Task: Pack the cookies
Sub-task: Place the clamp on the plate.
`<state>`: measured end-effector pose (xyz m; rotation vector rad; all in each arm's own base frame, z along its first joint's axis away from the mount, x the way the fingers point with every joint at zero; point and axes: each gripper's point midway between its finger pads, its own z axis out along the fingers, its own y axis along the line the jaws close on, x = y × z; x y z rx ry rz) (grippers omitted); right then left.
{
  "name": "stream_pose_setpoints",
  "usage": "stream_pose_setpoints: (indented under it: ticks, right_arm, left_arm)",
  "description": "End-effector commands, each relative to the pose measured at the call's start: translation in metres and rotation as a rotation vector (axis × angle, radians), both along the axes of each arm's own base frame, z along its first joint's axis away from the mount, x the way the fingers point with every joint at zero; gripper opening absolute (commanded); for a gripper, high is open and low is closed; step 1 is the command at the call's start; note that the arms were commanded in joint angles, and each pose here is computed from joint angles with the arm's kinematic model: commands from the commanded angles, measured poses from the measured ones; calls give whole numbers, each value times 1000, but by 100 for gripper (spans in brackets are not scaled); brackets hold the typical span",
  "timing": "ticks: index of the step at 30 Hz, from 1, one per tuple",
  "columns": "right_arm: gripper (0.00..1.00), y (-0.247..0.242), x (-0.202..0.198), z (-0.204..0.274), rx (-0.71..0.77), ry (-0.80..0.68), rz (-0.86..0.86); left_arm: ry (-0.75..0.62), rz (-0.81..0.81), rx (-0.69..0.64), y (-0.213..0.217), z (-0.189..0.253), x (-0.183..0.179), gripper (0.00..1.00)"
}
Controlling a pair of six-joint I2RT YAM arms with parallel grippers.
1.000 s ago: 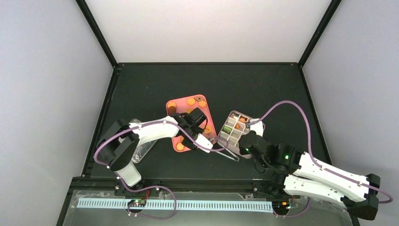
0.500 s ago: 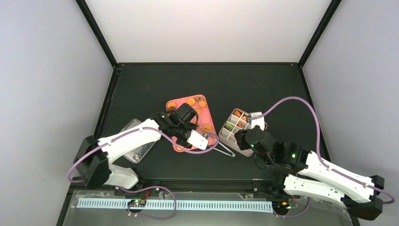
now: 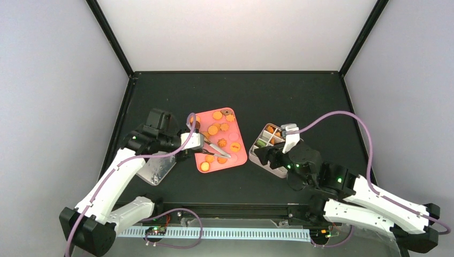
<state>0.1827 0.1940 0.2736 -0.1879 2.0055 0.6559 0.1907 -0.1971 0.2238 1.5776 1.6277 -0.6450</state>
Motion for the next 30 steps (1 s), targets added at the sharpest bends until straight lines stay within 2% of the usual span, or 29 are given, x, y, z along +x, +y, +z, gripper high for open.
stream_pose_setpoints:
  ticks: [1,9,17,23,25,30]
  right_arm:
    - [86,25,-2,-6,10,2,85]
    - [84,45,4,-23,-71,21,117]
    - [83,63,8,-33,-139,12,164]
    - [83,70,11,-40,-142,20,175]
    - [83,72,11,-41,-131,21,181]
    - [82,65,10,-46,-133,37,163]
  left_arm:
    - [89,-8,-64,-2,-8,-17,2]
    - [36,-3,140,24,-63,-24,2]
    - [52,4,330,50,-116,-27,2]
    - [57,17,415,62,-147,-25,2]
    - [56,20,426,63,-152,-24,7]
    - [52,11,424,60,-156,-21,28]
